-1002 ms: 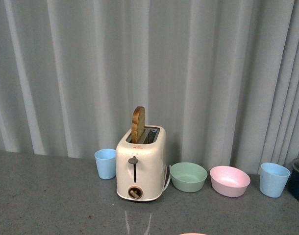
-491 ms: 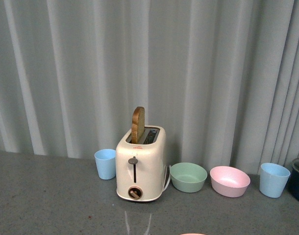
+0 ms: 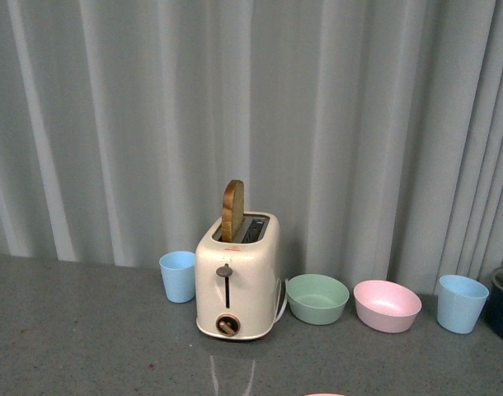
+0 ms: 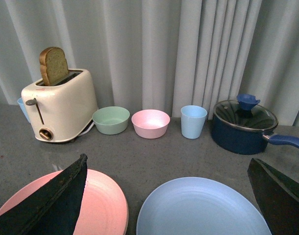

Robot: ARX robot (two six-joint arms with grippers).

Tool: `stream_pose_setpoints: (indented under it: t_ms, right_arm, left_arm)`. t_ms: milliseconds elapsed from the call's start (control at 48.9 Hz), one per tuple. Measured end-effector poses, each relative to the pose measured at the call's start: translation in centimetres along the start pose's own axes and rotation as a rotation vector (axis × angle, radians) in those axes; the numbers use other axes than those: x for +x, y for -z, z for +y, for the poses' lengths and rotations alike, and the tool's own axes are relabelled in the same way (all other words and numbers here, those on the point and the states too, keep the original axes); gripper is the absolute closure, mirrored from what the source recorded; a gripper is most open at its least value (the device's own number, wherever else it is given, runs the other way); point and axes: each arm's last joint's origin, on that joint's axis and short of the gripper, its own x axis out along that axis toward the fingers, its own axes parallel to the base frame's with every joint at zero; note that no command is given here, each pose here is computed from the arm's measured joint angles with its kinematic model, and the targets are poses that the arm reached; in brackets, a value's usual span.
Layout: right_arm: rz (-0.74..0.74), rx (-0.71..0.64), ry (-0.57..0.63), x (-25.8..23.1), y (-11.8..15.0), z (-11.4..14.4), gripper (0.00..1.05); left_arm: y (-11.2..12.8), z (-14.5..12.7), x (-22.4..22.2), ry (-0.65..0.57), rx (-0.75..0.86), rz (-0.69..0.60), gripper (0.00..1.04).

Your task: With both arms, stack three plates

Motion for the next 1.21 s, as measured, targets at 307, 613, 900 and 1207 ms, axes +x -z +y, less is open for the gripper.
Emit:
stream_pose_setpoints:
  t_ms: [307,613,900,1207]
  right_arm:
    - [0.000,0.000,0.000,0.0,0.0,0.0,0.07]
    - [0.310,0.036,0.364,5.3,-2.0,-2.6,0.07]
    - [0.612,0.254,0.326,14.7,-0.6,-10.5,0.07]
    - [1.008,0.422,0.233,18.5,6.1,-15.4,0.07]
  left_arm:
    - [0.0,0.0,0.0,0.000,0.000,0.000,0.13]
    - [0.0,0.0,0.0,0.000,0.000,0.000,0.07]
    - [0.0,0.0,0.0,0.000,0.000,-0.001,0.07]
    - [0.0,0.0,0.0,0.000,0.000,-0.001,0.07]
